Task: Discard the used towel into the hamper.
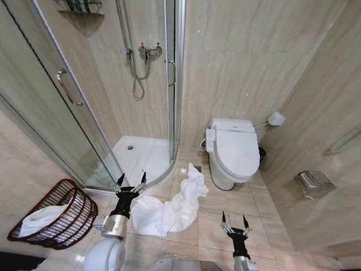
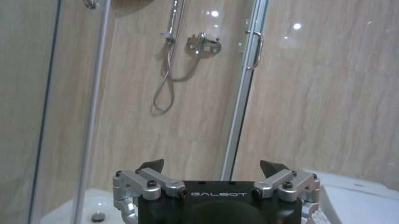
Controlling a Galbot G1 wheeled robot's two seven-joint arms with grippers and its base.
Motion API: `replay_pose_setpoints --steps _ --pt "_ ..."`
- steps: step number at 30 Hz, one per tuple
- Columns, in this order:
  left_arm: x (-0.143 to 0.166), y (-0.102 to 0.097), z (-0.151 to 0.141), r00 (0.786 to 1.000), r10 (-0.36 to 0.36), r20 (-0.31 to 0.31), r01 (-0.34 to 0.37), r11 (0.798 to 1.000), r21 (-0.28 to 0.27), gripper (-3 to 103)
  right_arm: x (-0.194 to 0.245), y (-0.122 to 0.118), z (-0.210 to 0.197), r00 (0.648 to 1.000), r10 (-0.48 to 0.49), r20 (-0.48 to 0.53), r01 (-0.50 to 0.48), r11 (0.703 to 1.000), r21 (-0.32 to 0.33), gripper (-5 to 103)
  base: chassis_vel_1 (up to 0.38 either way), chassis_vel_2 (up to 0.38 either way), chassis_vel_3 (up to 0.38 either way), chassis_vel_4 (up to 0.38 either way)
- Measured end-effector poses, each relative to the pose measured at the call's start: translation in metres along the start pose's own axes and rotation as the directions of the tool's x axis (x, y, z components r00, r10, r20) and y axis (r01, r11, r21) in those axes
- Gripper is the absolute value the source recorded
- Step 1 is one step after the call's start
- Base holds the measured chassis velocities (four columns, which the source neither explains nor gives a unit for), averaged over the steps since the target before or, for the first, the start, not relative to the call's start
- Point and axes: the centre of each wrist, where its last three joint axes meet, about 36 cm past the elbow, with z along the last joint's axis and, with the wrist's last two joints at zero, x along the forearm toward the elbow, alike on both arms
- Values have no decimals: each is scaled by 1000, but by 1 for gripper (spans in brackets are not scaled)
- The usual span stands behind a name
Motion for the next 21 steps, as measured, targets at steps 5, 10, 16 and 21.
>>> replay_pose_setpoints --steps 5,10,16,21 --pt "0 0 0 1000 0 0 0 1000 0 100 4 -2 9 999 3 -37 -3 1000 -6 100 0 0 0 0" --pt "0 0 0 1000 0 0 0 1000 0 100 5 0 9 999 2 -45 -3 1000 -18 100 0 0 0 0" --pt "0 0 0 1000 0 0 0 1000 0 100 3 1 4 999 4 -52 -5 1000 -28 100 0 0 0 0" --pt "0 0 0 1000 0 0 0 1000 0 100 1 1 1 998 9 -60 -12 999 -49 100 0 0 0 0"
